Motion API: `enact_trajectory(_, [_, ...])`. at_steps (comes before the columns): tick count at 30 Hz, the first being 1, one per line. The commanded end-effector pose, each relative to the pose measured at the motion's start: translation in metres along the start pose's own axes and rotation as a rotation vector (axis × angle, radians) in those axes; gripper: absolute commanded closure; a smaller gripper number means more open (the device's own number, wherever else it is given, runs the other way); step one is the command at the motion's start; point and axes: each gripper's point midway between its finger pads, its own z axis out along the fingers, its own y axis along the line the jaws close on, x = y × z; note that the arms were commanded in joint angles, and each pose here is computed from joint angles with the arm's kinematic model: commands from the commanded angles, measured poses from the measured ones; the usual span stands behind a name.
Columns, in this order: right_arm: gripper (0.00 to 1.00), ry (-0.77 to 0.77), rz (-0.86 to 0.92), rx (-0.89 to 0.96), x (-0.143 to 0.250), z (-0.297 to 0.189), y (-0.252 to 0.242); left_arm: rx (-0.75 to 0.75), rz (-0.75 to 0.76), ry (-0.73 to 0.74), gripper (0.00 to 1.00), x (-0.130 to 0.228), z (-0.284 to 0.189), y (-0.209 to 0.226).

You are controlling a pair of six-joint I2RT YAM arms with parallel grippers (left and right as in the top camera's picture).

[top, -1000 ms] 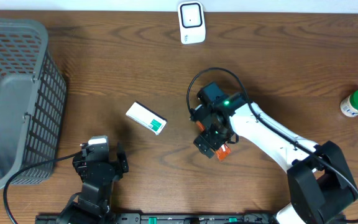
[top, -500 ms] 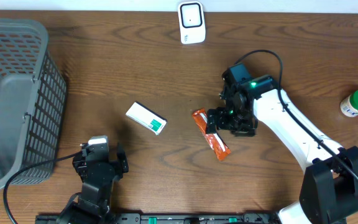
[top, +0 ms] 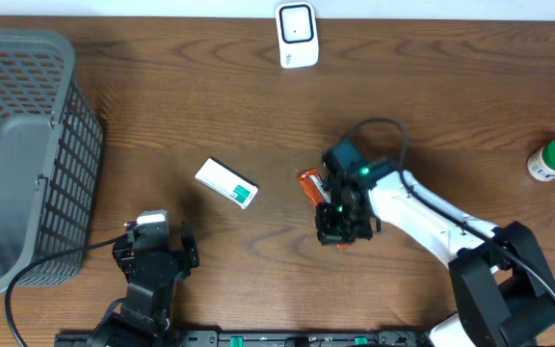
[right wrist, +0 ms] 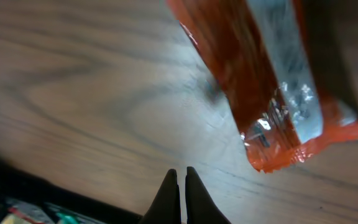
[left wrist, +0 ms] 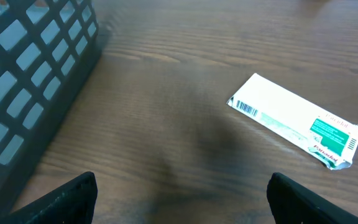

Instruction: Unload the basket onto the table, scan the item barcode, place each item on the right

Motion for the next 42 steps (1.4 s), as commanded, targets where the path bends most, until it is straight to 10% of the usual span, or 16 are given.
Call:
enact_trajectory(1, [0.99, -0.032, 0.043, 0.063, 0.0, 0.006, -0.016, -0.012, -0.015, -0.011, 0.12, -0.002, -0.001, 0.003])
enact_trajectory(7, [0.99, -0.208, 0.15, 0.351, -0.027, -0.009, -0.075, -0.012, -0.015, -0.011, 0.12, -0.002, -0.001, 0.003])
enact_trajectory(15, [0.99, -0.296, 0.12, 0.274, -0.065, -0.038, -0.063, -0.012, -0.015, -0.011, 0.13, -0.002, -0.001, 0.003])
enact_trajectory(21, [0.01, -0.127, 0.13, 0.105, -0.035, -0.03, -0.033, -0.012, -0.015, -0.011, 0.13, -0.002, -0.001, 0.003])
enact_trajectory(35, [0.01, -0.236, 1.028, 0.027, -0.042, -0.007, -0.05, -0.013, -0.015, -0.011, 0.12, -0.002, -0.001, 0.003])
enact_trajectory(42, [0.02, -0.298, 1.078, -0.087, -0.063, -0.001, -0.042, -0.012, -0.015, -0.011, 0.12, -0.002, -0.001, 0.003])
